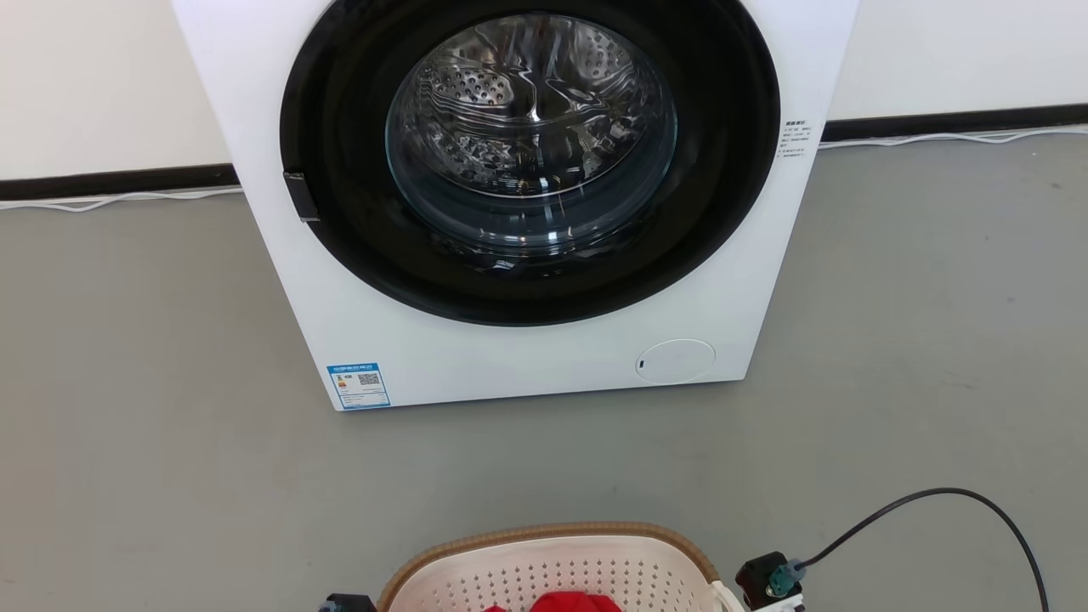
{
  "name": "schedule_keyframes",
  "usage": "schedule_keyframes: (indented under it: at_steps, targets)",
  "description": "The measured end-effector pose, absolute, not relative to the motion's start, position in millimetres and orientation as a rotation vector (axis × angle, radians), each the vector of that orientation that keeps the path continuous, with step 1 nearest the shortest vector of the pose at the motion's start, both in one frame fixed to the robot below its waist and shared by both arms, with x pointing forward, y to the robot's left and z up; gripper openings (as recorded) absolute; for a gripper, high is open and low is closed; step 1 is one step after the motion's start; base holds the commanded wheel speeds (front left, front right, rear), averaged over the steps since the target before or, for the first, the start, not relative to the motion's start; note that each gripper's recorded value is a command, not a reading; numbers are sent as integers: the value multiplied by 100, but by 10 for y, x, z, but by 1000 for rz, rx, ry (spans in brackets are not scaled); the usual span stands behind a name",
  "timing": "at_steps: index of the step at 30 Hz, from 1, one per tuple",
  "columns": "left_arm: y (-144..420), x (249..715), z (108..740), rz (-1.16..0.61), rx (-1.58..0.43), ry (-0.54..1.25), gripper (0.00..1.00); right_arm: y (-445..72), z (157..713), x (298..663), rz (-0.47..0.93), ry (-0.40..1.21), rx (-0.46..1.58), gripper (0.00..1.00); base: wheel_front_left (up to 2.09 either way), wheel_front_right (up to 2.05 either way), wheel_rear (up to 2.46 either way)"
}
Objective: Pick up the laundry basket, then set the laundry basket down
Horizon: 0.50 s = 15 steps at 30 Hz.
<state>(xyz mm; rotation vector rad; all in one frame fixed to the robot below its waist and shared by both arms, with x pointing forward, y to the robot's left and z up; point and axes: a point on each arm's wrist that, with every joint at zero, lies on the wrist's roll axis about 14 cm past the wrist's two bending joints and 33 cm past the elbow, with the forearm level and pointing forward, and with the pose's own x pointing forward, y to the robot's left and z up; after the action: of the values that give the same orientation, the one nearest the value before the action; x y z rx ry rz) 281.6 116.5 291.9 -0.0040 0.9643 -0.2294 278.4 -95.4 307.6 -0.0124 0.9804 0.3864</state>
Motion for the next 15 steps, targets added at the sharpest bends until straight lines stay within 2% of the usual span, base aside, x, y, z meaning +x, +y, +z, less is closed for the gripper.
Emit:
schedule_keyframes:
  at_steps: [15]
  targets:
    - [1130,2755,2884,-225,-16,982,0,-977,3034,2736,382,1001,-14,0,0,0,0]
